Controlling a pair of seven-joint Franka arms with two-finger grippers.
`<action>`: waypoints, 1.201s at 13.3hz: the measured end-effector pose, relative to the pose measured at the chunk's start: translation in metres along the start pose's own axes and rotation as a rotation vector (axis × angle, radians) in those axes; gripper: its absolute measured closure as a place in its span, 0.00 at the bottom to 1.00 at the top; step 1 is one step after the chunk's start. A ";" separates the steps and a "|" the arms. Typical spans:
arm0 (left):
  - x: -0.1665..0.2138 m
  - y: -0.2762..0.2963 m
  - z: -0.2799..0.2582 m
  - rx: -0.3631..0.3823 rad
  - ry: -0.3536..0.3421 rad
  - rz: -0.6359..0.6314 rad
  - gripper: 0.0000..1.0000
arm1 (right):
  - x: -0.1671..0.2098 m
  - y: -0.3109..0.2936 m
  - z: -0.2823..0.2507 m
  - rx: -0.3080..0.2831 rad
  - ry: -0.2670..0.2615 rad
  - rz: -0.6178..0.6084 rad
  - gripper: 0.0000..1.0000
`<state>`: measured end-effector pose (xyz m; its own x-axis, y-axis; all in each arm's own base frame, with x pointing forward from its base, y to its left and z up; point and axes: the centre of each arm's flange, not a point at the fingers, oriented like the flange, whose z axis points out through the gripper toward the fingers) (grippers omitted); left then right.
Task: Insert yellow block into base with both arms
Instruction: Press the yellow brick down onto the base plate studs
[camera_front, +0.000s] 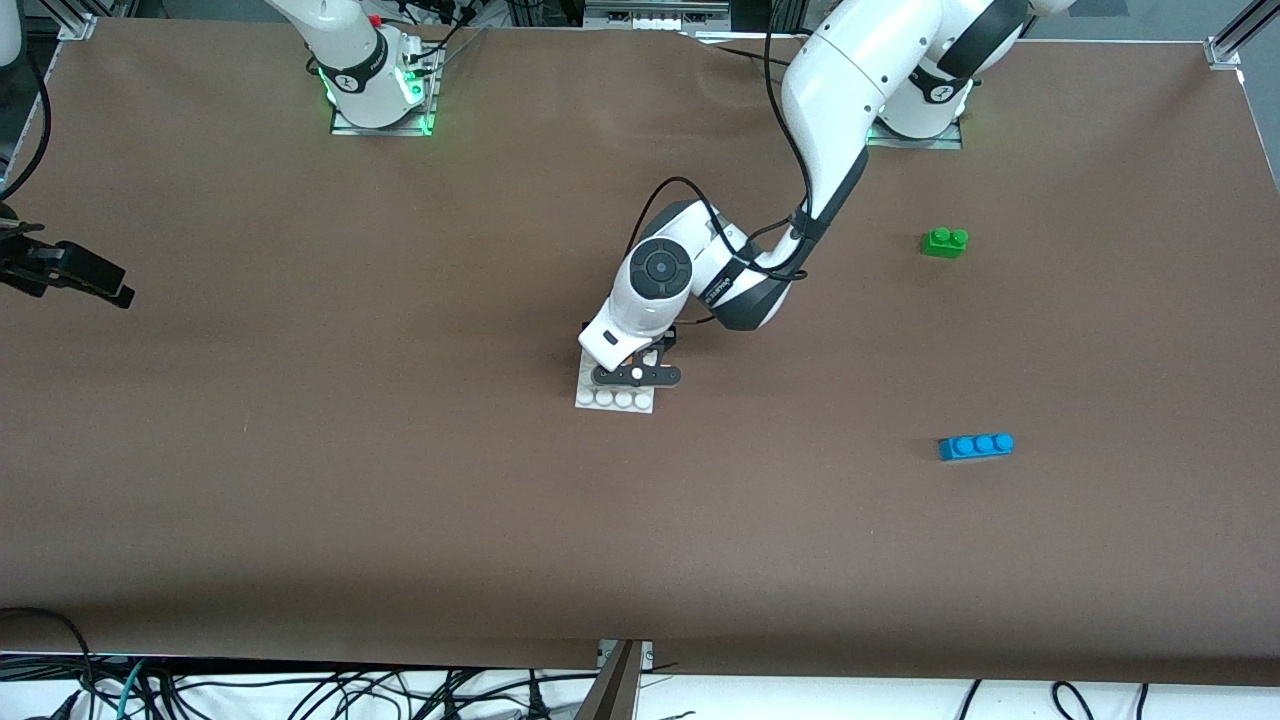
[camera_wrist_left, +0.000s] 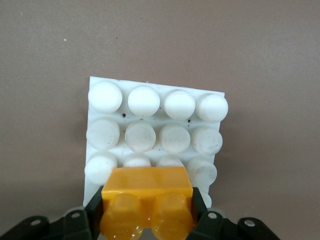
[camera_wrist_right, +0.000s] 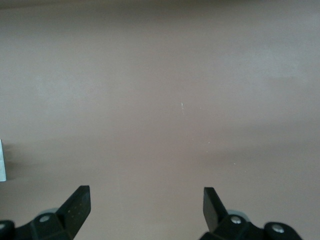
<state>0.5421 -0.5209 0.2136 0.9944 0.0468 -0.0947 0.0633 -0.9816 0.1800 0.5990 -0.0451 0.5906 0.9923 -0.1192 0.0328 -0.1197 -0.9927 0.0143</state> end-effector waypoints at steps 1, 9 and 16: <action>0.000 0.000 0.000 0.000 0.000 0.000 0.32 | 0.000 0.000 0.000 0.000 0.000 0.000 0.00; 0.007 0.002 0.006 -0.010 0.005 -0.005 0.32 | 0.000 0.000 0.000 0.000 0.000 0.000 0.00; 0.008 0.003 0.006 -0.012 0.006 -0.031 0.09 | 0.000 0.000 0.000 0.000 0.000 0.000 0.00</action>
<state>0.5492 -0.5244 0.2075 0.9924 0.0778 -0.0948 0.0947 -0.9775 0.1885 0.5990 -0.0451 0.5906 0.9923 -0.1192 0.0326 -0.1197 -0.9927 0.0143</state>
